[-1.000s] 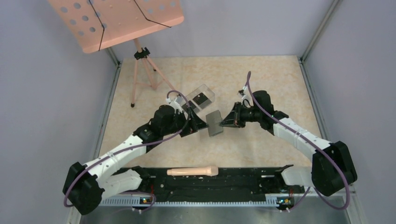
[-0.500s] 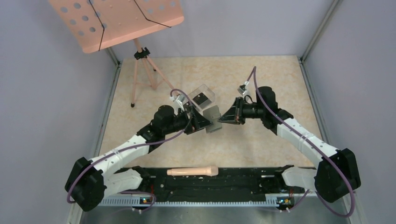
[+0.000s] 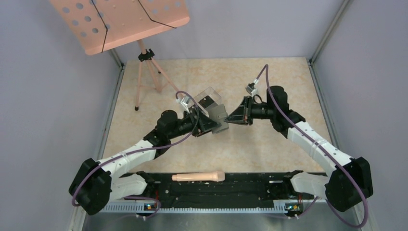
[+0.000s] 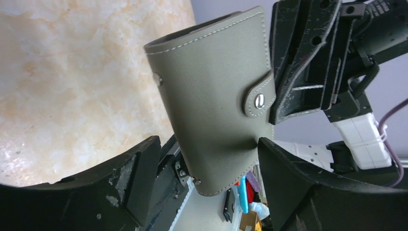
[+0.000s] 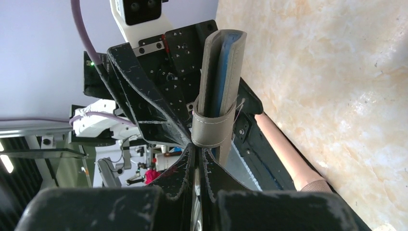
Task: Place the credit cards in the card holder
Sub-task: Open the card holder.
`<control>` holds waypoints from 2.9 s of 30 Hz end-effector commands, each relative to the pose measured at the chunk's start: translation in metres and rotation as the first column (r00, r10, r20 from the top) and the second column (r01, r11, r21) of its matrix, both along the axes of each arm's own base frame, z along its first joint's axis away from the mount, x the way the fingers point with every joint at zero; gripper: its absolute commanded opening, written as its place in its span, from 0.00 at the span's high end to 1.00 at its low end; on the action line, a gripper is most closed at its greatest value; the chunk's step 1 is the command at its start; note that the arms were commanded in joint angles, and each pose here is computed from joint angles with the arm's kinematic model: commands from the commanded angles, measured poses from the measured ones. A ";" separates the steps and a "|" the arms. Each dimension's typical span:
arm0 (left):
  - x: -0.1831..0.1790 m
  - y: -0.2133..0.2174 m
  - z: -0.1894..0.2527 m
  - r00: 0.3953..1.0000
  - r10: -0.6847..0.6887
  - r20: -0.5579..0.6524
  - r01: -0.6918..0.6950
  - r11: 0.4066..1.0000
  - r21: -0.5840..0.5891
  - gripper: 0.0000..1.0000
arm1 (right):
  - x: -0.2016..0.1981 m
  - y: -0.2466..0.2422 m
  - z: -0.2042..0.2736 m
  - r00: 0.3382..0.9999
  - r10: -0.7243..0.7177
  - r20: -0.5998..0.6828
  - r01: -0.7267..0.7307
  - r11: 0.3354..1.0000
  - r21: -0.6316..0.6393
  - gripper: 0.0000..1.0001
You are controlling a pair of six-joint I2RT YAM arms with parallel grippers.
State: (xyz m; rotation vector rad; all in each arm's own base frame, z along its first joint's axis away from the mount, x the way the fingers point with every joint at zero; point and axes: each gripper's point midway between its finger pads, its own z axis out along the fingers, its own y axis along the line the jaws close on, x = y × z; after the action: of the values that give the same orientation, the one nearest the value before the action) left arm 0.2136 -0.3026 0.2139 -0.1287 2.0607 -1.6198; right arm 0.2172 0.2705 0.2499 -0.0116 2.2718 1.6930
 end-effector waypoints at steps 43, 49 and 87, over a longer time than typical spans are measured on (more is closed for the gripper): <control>-0.010 0.013 -0.041 0.994 -0.047 -0.099 0.086 0.895 0.437 1.00 | 0.003 -0.016 -0.068 0.996 -0.061 0.062 0.084 0.872 -0.482 0.22; -0.015 0.005 -0.042 0.992 -0.066 -0.107 0.107 0.891 0.441 1.00 | -0.001 0.005 -0.079 0.999 -0.009 0.035 0.025 0.867 -0.498 0.20; -0.020 0.012 -0.051 0.993 -0.035 -0.111 0.085 0.867 0.491 1.00 | 0.006 -0.042 -0.161 0.999 -0.030 0.026 0.038 0.532 -0.846 0.69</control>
State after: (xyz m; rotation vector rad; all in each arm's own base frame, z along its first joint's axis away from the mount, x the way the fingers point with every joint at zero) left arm 0.1875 -0.2849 0.1375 0.0183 2.5990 -1.0238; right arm 0.2154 0.2528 0.0893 -0.2362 2.8204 0.4600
